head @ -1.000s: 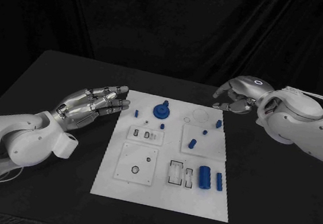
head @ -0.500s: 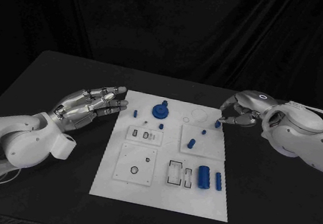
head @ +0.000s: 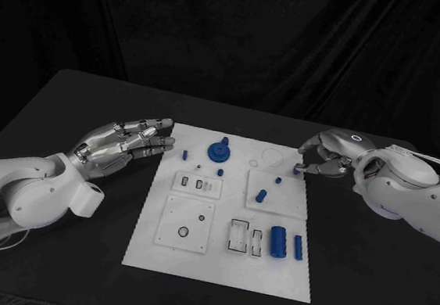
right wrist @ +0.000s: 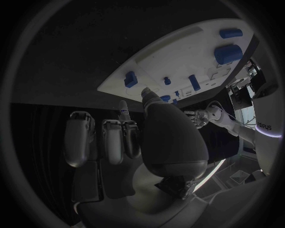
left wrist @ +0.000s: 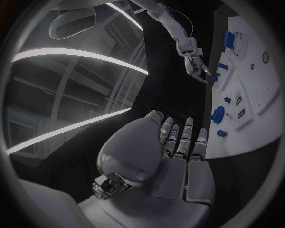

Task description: Assemble the parts on the task board

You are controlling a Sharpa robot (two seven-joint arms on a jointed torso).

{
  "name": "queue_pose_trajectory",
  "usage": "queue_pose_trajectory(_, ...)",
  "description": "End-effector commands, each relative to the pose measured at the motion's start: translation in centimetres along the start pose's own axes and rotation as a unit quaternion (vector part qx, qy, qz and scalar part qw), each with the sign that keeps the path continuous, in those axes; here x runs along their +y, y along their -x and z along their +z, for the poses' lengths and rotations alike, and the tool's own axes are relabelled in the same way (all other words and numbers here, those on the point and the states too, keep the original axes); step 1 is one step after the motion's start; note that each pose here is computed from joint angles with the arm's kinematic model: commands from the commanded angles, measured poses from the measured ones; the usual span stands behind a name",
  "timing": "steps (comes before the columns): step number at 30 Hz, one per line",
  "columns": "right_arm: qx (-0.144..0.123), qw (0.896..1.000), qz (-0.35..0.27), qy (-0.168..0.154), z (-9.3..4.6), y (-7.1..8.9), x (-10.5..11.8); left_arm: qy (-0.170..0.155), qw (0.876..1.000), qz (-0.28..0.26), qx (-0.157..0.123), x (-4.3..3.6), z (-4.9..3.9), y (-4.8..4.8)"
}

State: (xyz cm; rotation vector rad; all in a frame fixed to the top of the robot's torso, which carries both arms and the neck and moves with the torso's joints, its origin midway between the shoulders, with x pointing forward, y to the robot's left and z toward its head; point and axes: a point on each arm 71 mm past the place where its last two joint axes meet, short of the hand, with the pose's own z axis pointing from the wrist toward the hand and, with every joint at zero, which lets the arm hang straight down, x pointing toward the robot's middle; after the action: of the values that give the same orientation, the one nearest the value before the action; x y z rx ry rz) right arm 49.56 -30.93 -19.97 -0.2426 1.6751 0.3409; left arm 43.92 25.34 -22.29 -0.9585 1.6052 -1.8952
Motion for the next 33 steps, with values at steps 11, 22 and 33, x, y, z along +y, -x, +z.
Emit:
queue_pose_trajectory(11,0.015,1.000,0.004,-0.007,0.1,-1.1,-0.2,-0.006,1.000,-0.005,0.006,-0.04,-0.07,-0.11)
queue_pose_trajectory(22,0.024,1.000,0.004,-0.012,0.0,-1.8,-0.4,-0.005,1.000,-0.005,0.005,-0.03,-0.10,-0.06)
queue_pose_trajectory(33,0.028,1.000,0.003,-0.012,0.4,-2.0,-0.3,-0.005,1.000,-0.005,0.006,0.00,-0.10,-0.06)
